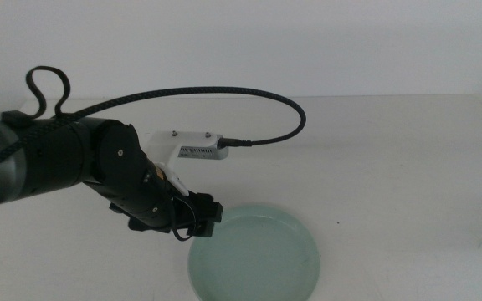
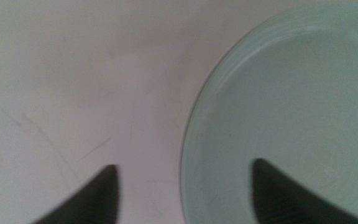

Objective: Stack the three bowls on top of each other.

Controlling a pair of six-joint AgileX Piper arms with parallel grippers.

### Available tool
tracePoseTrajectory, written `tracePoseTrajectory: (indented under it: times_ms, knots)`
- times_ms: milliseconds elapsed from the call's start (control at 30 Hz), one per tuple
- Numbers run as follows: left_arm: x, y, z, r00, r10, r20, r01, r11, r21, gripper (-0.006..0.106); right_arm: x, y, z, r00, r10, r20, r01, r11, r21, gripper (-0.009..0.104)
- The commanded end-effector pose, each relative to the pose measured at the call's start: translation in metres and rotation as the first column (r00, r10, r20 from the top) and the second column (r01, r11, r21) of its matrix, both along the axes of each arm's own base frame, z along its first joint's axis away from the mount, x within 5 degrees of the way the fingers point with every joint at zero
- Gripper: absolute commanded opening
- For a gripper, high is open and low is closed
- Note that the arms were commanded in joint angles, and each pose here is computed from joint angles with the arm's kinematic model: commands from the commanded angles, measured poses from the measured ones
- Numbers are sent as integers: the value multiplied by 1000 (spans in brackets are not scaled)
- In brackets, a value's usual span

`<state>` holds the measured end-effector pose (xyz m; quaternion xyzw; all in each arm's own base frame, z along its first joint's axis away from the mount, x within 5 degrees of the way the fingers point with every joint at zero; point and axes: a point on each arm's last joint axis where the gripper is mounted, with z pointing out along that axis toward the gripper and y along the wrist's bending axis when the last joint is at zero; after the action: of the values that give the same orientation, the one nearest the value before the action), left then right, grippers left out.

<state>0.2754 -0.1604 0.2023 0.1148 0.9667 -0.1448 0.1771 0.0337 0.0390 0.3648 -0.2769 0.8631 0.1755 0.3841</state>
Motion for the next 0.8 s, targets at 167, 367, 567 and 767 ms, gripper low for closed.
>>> tracePoseTrajectory:
  times_ms: [167, 367, 567, 767]
  knots:
    - [3, 7, 82, 935, -39, 352, 54, 998, -33, 90, 4, 1, 10, 998, -14, 57, 12, 999, 35, 50]
    - [-16, 25, 142, 862, -76, 501, 64, 997, 41, 89, 4, 1, 10, 998, -14, 57, 12, 999, 35, 50]
    - [-29, 43, 187, 823, -67, 564, 1, 993, 117, 89, 4, 1, 10, 998, -14, 57, 12, 999, 35, 50]
    - [-35, 56, 219, 813, -60, 580, -62, 980, 188, 89, 4, 1, 10, 998, -14, 57, 12, 999, 35, 50]
